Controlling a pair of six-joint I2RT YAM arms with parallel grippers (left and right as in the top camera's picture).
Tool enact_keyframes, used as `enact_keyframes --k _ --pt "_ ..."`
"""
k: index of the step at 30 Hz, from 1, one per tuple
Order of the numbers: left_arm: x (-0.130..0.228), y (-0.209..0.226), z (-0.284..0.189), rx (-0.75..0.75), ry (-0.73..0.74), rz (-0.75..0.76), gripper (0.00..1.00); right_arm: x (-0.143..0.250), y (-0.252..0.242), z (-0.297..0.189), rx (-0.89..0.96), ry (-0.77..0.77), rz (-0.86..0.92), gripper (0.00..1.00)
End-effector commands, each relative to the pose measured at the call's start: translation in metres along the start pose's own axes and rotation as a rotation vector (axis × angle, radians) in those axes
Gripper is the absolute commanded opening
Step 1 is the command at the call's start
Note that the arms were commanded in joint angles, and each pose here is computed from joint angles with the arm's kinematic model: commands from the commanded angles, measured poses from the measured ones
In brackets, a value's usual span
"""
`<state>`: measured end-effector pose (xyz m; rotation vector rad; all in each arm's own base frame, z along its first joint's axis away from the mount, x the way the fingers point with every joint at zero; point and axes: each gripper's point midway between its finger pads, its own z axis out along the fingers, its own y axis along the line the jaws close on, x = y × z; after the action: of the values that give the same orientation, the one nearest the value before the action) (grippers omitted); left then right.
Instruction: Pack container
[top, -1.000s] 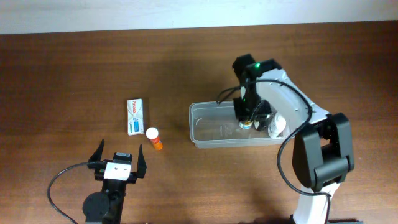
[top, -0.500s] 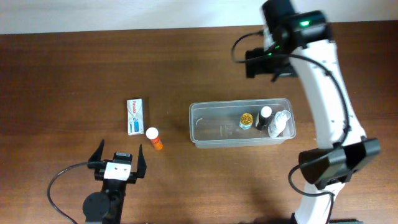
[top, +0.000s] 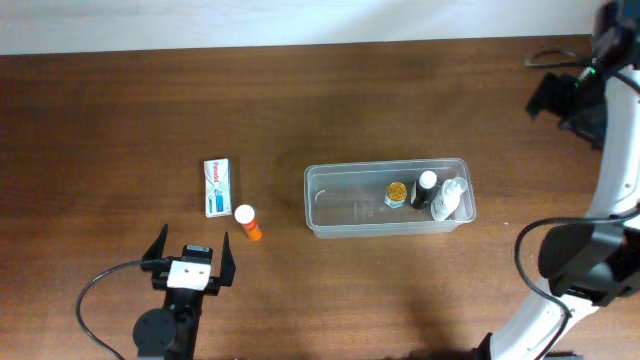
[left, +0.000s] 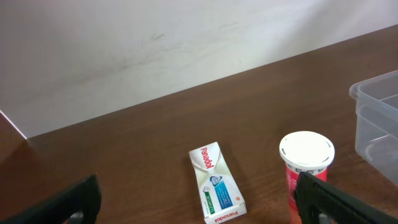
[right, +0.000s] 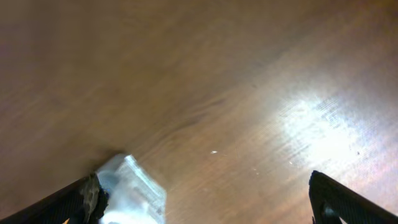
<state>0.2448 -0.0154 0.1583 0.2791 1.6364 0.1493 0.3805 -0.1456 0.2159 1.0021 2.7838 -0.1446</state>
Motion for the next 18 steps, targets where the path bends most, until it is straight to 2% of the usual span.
enact_keyframes --k 1,9,15,18 --pt "0.000 -0.001 0.000 0.005 -0.005 0.001 0.99 0.001 -0.022 0.022 0.033 0.039 0.062 0.98" --pt "0.000 -0.001 0.000 0.005 -0.005 0.001 0.99 0.004 -0.052 0.062 0.062 0.093 0.137 0.98" --pt "-0.002 -0.002 0.000 0.016 -0.016 0.000 0.99 0.004 -0.053 0.063 0.057 0.096 0.140 0.98" --pt "-0.018 -0.010 -0.001 0.063 -0.083 0.004 0.99 0.004 -0.053 0.063 0.057 0.096 0.140 0.98"
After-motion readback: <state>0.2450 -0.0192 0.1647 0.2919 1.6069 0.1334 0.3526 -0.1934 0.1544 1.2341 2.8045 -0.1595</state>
